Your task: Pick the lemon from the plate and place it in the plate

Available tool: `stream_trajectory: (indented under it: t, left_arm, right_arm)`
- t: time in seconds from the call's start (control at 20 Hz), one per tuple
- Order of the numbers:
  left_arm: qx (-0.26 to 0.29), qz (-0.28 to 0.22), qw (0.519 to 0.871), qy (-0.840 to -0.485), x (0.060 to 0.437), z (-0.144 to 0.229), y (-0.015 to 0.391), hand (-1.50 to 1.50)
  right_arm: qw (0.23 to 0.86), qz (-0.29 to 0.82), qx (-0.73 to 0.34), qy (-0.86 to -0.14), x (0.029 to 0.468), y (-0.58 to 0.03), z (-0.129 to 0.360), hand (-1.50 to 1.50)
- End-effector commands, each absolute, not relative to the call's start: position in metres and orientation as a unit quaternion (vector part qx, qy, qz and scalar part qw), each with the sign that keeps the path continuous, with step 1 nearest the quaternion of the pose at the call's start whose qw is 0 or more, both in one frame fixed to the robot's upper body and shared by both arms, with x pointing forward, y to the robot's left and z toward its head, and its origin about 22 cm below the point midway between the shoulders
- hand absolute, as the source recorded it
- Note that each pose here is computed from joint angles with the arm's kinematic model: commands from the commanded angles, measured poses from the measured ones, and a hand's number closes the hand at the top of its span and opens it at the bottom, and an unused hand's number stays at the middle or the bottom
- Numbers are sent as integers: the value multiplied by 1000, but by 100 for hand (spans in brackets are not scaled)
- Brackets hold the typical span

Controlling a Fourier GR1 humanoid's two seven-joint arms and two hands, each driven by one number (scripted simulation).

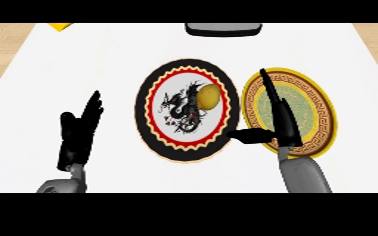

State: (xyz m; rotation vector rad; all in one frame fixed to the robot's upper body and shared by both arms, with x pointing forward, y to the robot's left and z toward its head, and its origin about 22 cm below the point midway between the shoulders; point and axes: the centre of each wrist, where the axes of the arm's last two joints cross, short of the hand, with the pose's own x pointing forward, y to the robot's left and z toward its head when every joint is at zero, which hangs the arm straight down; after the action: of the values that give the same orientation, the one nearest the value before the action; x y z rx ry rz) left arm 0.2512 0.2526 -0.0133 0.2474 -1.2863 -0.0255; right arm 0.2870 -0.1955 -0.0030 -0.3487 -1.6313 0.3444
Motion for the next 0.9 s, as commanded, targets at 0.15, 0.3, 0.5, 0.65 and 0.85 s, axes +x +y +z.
stream_trajectory:
  t: [0.15,0.3,0.5,0.65,0.85]
  left_arm:
    - [124,-10,791,-599,251,-17,223,0]
    - [116,-12,792,-600,248,3,242,0]
    - [119,-15,790,-602,238,-11,239,0]
    - [106,-11,793,-600,237,-12,241,0]
    - [122,-14,797,-591,236,4,257,0]
  right_arm:
    - [658,152,-174,-717,286,-215,-5,-150]
    - [666,144,-186,-708,290,-245,0,-150]
    - [659,128,-196,-714,283,-264,-4,-150]
    - [653,119,-201,-721,270,-273,-22,-150]
    - [656,101,-219,-715,286,-280,-5,-150]
